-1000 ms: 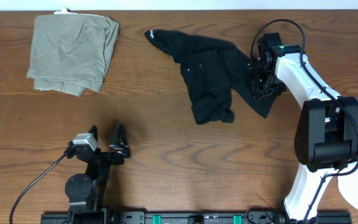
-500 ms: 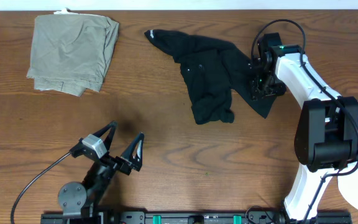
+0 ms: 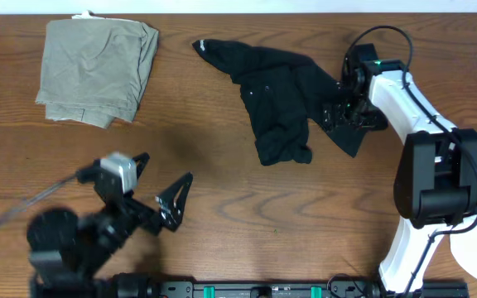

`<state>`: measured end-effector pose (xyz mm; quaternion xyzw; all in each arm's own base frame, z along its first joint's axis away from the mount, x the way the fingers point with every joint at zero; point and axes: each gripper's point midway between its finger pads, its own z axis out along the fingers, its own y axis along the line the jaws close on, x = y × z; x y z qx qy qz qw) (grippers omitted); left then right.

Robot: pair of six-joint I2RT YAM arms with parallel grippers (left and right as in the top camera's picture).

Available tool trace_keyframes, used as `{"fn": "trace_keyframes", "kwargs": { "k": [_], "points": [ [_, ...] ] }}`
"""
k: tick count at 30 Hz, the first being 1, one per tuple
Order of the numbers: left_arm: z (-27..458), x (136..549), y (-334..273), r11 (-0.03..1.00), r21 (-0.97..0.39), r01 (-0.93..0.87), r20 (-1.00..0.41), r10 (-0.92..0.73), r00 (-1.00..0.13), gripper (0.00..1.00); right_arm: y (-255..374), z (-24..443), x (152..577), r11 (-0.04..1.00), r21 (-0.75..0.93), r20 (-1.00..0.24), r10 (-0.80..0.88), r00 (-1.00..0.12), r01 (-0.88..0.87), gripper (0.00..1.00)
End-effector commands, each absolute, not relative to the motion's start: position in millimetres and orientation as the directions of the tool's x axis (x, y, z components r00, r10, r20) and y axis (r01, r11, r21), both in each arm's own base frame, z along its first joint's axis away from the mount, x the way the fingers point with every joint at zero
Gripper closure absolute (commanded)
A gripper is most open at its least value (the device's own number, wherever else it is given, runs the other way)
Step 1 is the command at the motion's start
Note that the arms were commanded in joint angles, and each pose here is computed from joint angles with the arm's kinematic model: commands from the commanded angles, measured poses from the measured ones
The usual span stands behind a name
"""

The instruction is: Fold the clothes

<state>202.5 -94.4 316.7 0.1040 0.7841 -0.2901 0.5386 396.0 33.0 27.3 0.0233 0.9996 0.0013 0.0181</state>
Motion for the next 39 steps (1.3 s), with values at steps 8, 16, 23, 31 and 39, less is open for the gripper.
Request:
{"fn": "trace_keyframes", "kwargs": {
  "k": [8,16,23,31,39],
  "points": [
    [319.1,232.3,-110.4,0.844,-0.295,0.449,-0.734,0.101,-0.672,0.02,-0.6,40.6,401.3,0.856,0.374,0.062,0.362,-0.930,0.358,0.01],
    [285.8,252.3,-172.3,0.804,-0.202,0.560,-0.650,0.318,-0.690,0.02,-23.3,43.2,385.8,0.830,0.398,0.112,0.379,-0.919,0.391,0.01],
    [255.6,262.2,-223.2,0.734,-0.304,0.607,-0.581,0.362,-0.729,0.02,-22.9,43.2,386.5,0.831,0.398,0.109,0.377,-0.920,0.388,0.01],
    [201.8,325.7,-240.4,0.872,-0.205,0.445,-0.549,0.274,-0.789,0.02,-22.1,43.4,383.2,0.830,0.396,0.123,0.377,-0.918,0.394,0.01],
    [180.3,370.6,-271.7,0.896,-0.141,0.422,-0.569,0.276,-0.775,0.02,-18.3,43.6,383.3,0.831,0.399,0.125,0.369,-0.921,0.388,0.01]
  ]
}}
